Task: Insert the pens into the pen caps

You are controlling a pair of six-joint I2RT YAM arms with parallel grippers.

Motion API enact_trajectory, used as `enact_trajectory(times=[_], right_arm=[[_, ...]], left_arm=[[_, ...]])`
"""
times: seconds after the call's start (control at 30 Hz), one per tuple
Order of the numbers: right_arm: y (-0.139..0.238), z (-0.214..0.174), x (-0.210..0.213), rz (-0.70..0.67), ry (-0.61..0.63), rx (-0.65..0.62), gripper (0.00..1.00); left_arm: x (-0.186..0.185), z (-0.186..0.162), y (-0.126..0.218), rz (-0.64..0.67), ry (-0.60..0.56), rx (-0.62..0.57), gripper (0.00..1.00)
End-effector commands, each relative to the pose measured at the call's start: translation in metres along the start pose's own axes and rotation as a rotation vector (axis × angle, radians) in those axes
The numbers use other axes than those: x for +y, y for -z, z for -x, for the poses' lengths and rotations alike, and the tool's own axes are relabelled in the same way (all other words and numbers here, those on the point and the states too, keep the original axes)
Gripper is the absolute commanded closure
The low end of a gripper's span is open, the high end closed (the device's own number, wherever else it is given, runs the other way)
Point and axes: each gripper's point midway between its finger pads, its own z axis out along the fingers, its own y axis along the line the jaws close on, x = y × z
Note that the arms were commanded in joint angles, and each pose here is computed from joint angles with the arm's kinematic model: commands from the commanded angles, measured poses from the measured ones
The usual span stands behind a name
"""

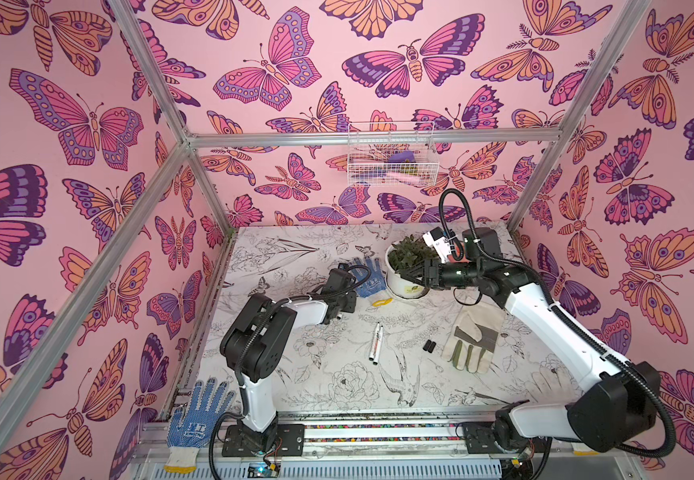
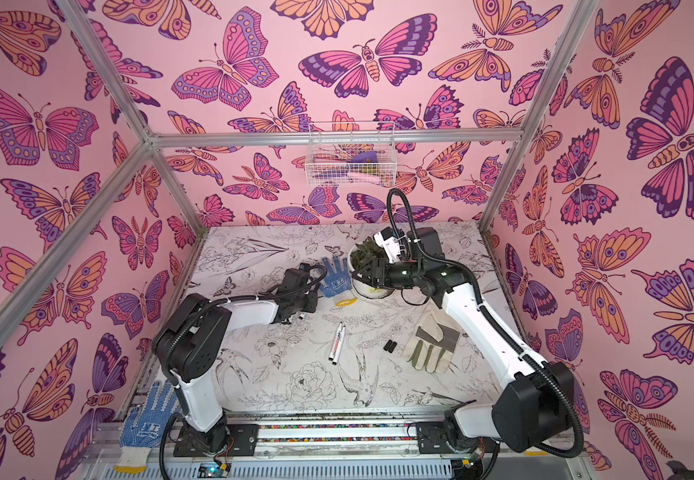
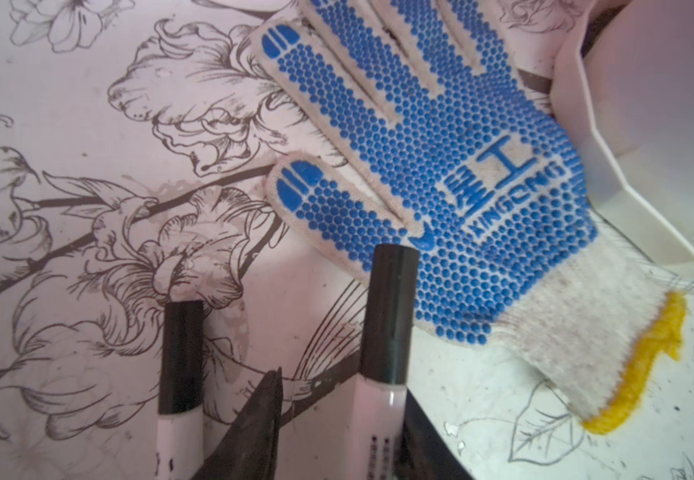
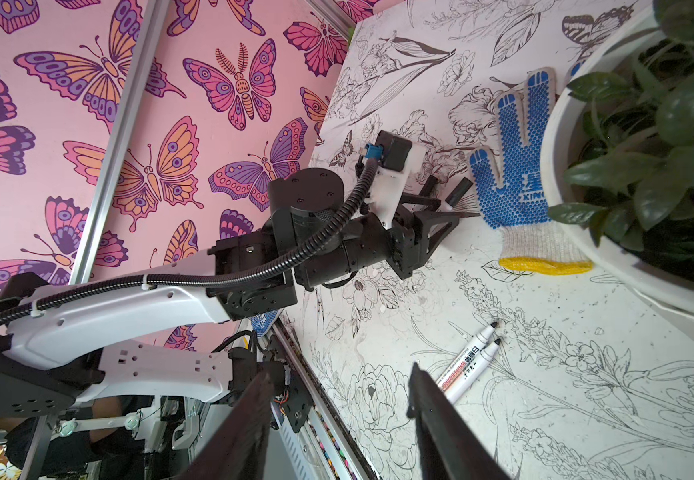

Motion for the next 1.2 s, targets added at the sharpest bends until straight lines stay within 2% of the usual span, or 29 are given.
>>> enact_trajectory(times=[0.0,0.13,0.3,0.43,0.47,0.63,0.87,1.03,1.17], right_arm=[[0.004,0.0,0.0,-0.01,0.029,-0.01,0.45],[0.006,0.0,0.0,-0.016,0.035,-0.012,0.45],[0.006,0.0,0.002,-0.014,0.04,-0.013,0.46],[0.002,-0.003,-0.003,-0.018,0.023,0.006,0.48],[0.001,-0.004,-0.004,-0.018,0.019,0.012,0.48],[-0.005,-0.008,-0.006,-0.016,0.013,0.022,0.48],[-0.008,-0.011,-0.011,-0.03,0.0,0.032,0.49],[-0.006,-0.015,-0.014,-0.047,0.003,0.038,0.49],[-0.009,-0.022,-0.021,-0.068,-0.009,0.068,0.49]], left_arm=[[-0.011,0.036,0.028,-0.046,0.008,-0.076,0.51],[-0.01,0.04,0.035,-0.035,0.014,-0.077,0.51],[-0.01,0.028,0.026,-0.043,0.022,-0.041,0.57],[-0.021,0.024,0.026,-0.109,0.032,-0.032,0.97],[-0.024,0.024,0.027,-0.133,0.036,-0.041,1.0],[-0.02,0.016,0.027,-0.14,0.089,-0.047,0.98],[-0.011,-0.006,0.01,-0.098,0.111,0.009,0.58],[-0.007,-0.015,-0.001,-0.075,0.111,0.035,0.52],[-0.022,-0.006,0.006,-0.168,0.11,0.015,0.61]])
